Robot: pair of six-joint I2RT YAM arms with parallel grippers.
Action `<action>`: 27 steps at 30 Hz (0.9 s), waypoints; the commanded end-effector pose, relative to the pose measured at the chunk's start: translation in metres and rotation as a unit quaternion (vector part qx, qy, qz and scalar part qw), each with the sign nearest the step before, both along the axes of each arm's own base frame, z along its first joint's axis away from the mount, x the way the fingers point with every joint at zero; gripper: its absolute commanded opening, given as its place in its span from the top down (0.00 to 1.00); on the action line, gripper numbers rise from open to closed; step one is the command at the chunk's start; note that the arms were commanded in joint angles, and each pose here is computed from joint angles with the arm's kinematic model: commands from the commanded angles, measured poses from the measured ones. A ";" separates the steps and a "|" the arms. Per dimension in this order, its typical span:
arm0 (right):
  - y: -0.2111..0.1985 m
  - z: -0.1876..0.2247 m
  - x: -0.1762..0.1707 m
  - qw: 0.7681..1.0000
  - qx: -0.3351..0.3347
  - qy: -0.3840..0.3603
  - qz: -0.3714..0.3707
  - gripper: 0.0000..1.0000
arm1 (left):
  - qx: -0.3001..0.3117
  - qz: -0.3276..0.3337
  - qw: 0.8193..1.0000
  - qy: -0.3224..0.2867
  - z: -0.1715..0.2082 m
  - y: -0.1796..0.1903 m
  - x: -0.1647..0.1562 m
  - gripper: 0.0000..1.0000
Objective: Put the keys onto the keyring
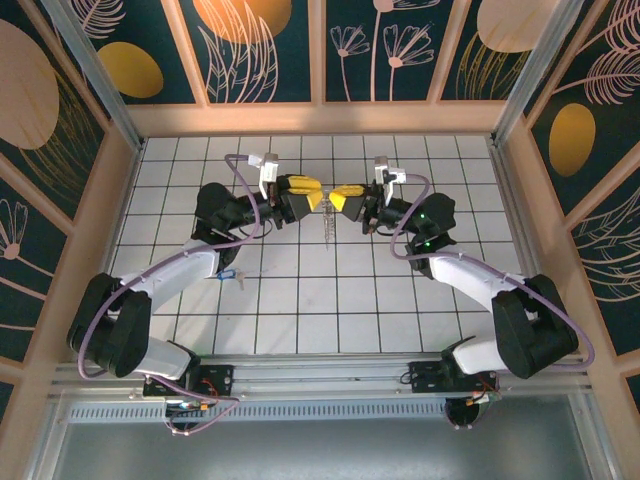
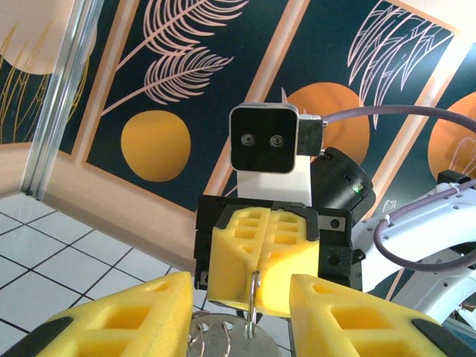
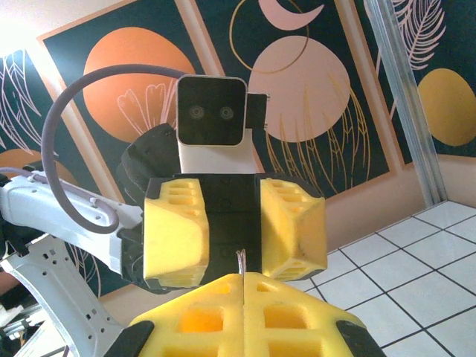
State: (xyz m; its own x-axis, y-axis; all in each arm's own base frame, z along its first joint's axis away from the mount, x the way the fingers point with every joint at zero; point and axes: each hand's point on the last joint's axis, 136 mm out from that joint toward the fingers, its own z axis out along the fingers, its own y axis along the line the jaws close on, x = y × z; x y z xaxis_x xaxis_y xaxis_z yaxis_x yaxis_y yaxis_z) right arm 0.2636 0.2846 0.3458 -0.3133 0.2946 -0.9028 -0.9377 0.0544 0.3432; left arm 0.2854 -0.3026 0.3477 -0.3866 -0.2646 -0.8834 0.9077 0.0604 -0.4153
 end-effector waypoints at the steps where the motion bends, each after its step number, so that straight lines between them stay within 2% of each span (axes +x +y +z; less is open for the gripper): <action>1: 0.001 0.024 -0.010 0.999 0.020 -0.043 0.015 1.00 | -0.010 -0.009 1.000 -0.013 0.004 0.002 -0.003 0.61; 10: 0.005 0.023 -0.010 0.999 0.019 -0.043 0.018 1.00 | -0.011 -0.021 1.000 -0.012 0.003 0.000 -0.004 0.61; 16: 0.007 0.023 -0.008 0.999 0.016 -0.043 0.019 1.00 | -0.012 -0.026 1.000 -0.013 0.004 0.000 -0.005 0.73; 27: 0.010 0.019 -0.006 0.999 0.012 -0.038 0.018 1.00 | -0.006 -0.026 1.000 -0.013 0.001 -0.001 -0.005 0.88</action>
